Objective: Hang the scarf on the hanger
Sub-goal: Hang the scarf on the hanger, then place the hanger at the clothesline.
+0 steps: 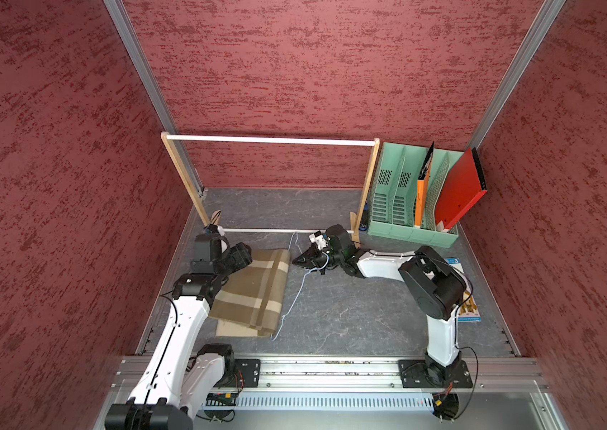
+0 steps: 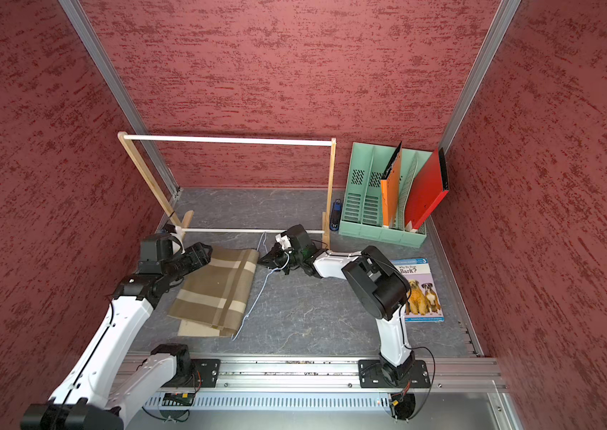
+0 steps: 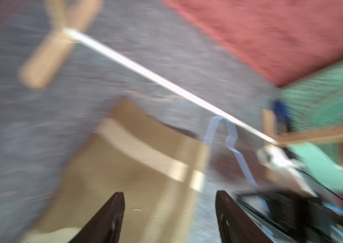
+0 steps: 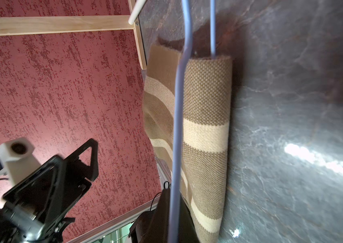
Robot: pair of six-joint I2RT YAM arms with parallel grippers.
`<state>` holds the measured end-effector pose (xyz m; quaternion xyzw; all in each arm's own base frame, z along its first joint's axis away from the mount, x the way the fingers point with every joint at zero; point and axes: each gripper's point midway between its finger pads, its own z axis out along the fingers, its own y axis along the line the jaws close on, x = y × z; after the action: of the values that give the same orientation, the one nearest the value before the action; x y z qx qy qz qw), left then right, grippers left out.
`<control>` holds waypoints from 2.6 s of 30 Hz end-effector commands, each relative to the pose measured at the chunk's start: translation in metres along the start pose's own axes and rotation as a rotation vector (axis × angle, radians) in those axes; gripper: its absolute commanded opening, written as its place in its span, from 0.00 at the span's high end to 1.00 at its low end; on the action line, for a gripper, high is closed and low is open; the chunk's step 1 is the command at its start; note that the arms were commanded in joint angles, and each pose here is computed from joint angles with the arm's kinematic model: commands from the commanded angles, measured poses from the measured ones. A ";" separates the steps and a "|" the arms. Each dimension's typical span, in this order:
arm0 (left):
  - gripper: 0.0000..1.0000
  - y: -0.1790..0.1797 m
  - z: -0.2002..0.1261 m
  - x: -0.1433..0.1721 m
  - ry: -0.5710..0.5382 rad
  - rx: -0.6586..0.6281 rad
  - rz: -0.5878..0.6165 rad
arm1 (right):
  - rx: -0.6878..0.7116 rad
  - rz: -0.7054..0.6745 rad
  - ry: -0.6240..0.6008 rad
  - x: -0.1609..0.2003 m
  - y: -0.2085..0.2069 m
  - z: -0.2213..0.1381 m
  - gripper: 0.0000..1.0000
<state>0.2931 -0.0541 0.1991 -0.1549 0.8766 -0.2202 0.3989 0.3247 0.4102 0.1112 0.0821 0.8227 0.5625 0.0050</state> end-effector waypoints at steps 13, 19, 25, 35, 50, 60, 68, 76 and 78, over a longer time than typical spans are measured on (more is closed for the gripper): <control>0.26 -0.100 0.031 0.132 0.308 0.400 0.191 | -0.047 -0.043 -0.035 -0.009 0.028 -0.014 1.00; 0.28 -0.095 0.050 0.150 0.338 0.326 0.260 | -0.043 -0.041 -0.038 -0.009 0.028 -0.014 1.00; 0.46 -0.108 0.060 0.152 0.346 0.353 0.291 | -0.038 -0.043 -0.044 -0.010 0.028 -0.015 1.00; 0.83 -0.116 0.062 0.157 0.361 0.388 0.304 | -0.031 -0.044 -0.052 -0.012 0.027 -0.014 1.00; 0.98 -0.121 0.058 0.163 0.355 0.446 0.311 | -0.029 -0.037 -0.118 -0.032 0.025 -0.024 0.79; 0.99 -0.124 0.053 0.163 0.340 0.474 0.314 | -0.007 -0.023 -0.181 -0.055 0.017 -0.027 0.51; 0.99 -0.121 0.046 0.159 0.316 0.474 0.313 | -0.026 -0.012 -0.308 -0.082 0.024 -0.048 0.39; 1.00 -0.122 0.040 0.143 0.275 0.478 0.272 | -0.018 -0.029 -0.407 -0.087 0.029 -0.091 0.34; 1.00 -0.127 0.035 0.134 0.261 0.507 0.241 | 0.001 -0.033 -0.439 -0.086 0.024 -0.105 0.33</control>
<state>0.2423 -0.2299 0.1368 0.0891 0.8696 -0.3719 0.3124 0.4000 0.3307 0.1504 0.1838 0.8062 0.5418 0.1507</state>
